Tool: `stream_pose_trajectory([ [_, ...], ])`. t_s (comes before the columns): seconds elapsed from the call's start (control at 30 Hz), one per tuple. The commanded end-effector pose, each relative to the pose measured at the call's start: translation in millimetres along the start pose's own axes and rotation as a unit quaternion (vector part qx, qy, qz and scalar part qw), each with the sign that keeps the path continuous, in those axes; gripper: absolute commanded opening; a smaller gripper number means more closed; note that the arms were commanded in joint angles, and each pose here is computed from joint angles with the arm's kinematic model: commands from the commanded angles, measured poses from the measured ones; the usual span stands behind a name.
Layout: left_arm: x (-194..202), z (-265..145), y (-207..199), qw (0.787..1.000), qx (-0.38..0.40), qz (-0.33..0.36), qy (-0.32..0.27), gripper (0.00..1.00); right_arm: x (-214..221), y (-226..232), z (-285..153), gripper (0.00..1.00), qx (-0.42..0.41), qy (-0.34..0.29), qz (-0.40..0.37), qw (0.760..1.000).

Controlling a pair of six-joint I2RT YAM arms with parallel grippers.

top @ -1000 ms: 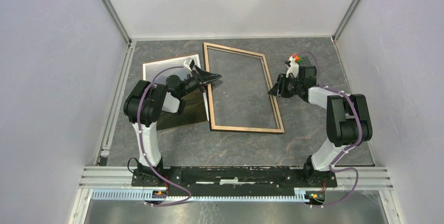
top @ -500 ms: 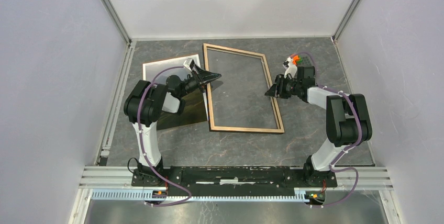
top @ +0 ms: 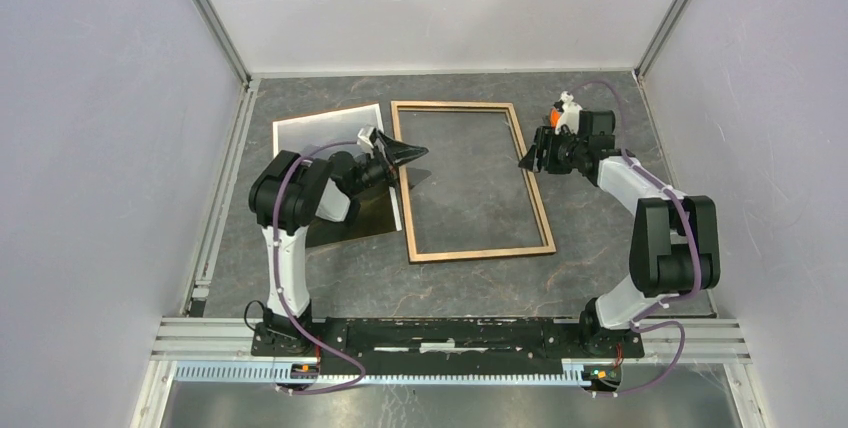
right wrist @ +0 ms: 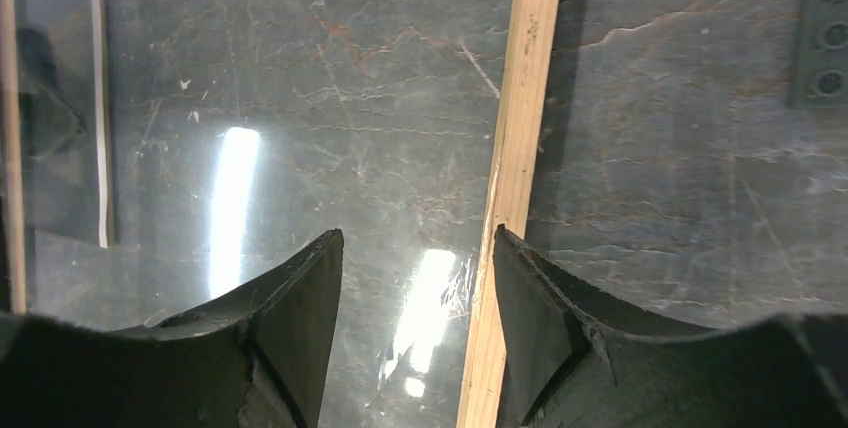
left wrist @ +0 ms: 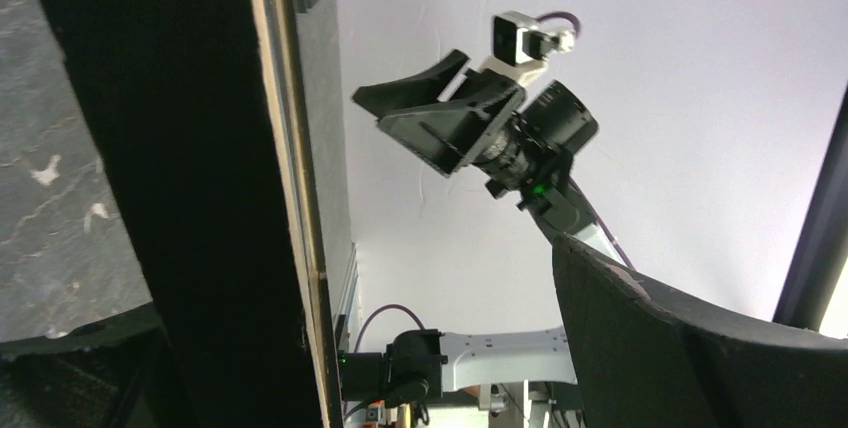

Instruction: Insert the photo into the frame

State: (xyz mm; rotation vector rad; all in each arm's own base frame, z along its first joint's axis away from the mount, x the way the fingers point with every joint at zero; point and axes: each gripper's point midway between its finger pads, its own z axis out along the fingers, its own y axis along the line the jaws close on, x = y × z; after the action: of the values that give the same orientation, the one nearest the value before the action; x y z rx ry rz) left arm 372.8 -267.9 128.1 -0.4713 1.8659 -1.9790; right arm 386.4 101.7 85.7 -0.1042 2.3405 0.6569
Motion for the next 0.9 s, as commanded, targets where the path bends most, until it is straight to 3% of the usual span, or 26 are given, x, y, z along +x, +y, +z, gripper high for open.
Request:
stream_pose_trajectory([
  [0.0, 5.2, 11.5, 6.6, 1.000, -0.004, 0.018, -0.008, 1.00, -18.1, -5.0, -13.9, 0.63, 0.020, -0.024, -0.015, 0.999],
  [0.17, 11.7, 13.3, 41.4, 0.992, -0.122, 0.020, -0.024, 1.00, -12.7, -2.4, -16.9, 0.64, 0.014, -0.020, -0.014, 1.000],
  [0.27, 16.0, 1.8, 64.7, 0.973, -0.230, 0.015, -0.028, 1.00, -8.8, -0.3, -19.8, 0.64, 0.011, -0.019, -0.013, 1.000],
  [0.37, 20.4, -16.6, 84.7, 0.921, -0.386, 0.035, -0.032, 1.00, -3.4, 0.9, -23.7, 0.64, 0.012, -0.019, -0.013, 1.000],
  [0.5, 22.0, -35.3, 85.9, 0.874, -0.483, 0.046, -0.035, 1.00, 7.2, 2.3, -26.5, 0.64, 0.013, -0.015, -0.011, 1.000],
  [0.6, 16.7, -71.4, 93.3, 0.799, -0.597, 0.050, -0.039, 1.00, 13.4, 4.7, -27.5, 0.64, 0.018, -0.009, -0.013, 1.000],
  [0.73, 7.2, -84.6, 79.2, 0.766, -0.631, 0.112, -0.046, 1.00, 14.6, 12.7, -28.2, 0.64, 0.017, -0.010, -0.022, 1.000],
  [0.87, -8.1, -95.0, 54.6, 0.711, -0.665, 0.223, -0.050, 1.00, 21.7, 30.1, -23.3, 0.64, 0.012, -0.003, -0.037, 0.999],
])
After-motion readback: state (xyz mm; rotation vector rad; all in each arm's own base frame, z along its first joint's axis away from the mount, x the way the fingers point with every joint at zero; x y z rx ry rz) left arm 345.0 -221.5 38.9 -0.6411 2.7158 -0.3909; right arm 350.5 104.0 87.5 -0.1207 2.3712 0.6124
